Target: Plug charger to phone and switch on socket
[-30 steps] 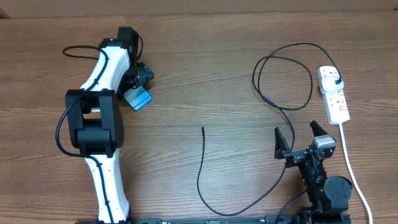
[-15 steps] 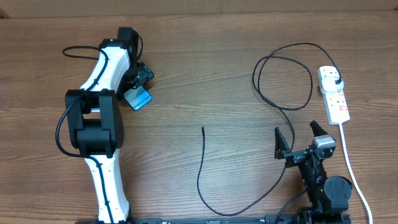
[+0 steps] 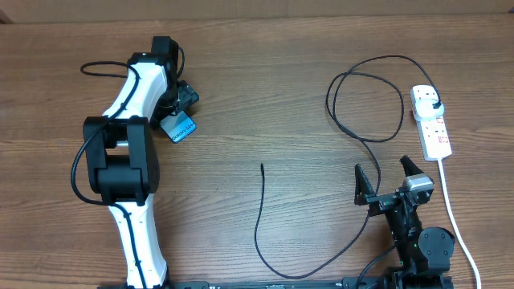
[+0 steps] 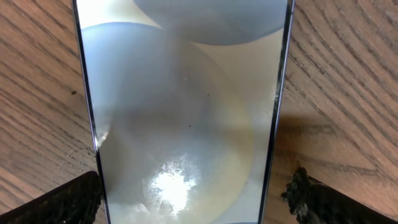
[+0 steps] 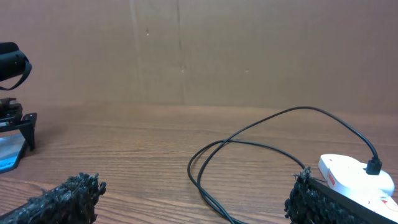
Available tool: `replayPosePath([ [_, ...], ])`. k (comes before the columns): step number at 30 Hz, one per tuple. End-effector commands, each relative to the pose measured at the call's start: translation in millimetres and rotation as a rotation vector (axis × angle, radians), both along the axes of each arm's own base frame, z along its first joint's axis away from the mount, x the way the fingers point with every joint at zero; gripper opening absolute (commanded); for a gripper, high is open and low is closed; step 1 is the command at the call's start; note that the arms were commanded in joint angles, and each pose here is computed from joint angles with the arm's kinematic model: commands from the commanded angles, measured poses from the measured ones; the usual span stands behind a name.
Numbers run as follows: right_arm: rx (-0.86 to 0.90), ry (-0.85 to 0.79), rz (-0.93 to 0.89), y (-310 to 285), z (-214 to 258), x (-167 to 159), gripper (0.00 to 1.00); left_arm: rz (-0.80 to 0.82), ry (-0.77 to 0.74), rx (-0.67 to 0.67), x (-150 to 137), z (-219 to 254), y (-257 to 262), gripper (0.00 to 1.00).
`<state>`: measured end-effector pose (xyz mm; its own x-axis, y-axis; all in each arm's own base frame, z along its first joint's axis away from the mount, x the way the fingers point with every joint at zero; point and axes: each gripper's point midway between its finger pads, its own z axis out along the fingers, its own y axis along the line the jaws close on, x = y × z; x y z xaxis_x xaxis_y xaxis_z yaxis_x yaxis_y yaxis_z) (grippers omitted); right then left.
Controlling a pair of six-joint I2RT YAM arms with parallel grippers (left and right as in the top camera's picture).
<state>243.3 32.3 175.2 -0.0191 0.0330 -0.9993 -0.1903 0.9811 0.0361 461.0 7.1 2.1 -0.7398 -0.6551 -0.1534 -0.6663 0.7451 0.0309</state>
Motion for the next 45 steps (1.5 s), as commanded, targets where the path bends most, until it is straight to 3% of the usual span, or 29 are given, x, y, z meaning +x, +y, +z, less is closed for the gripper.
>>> replayPosePath([
  [1,0.005,-0.002,-0.01,-2,-2,0,1.0,0.014,0.088,0.038,-22,-32,6,1.0],
  [30,0.005,-0.002,-0.01,-2,-2,0,1.0,0.03,0.131,0.038,-33,-33,18,1.0],
  [45,0.005,-0.002,-0.01,-2,-2,0,1.0,0.05,0.088,0.032,-23,-33,25,1.0],
])
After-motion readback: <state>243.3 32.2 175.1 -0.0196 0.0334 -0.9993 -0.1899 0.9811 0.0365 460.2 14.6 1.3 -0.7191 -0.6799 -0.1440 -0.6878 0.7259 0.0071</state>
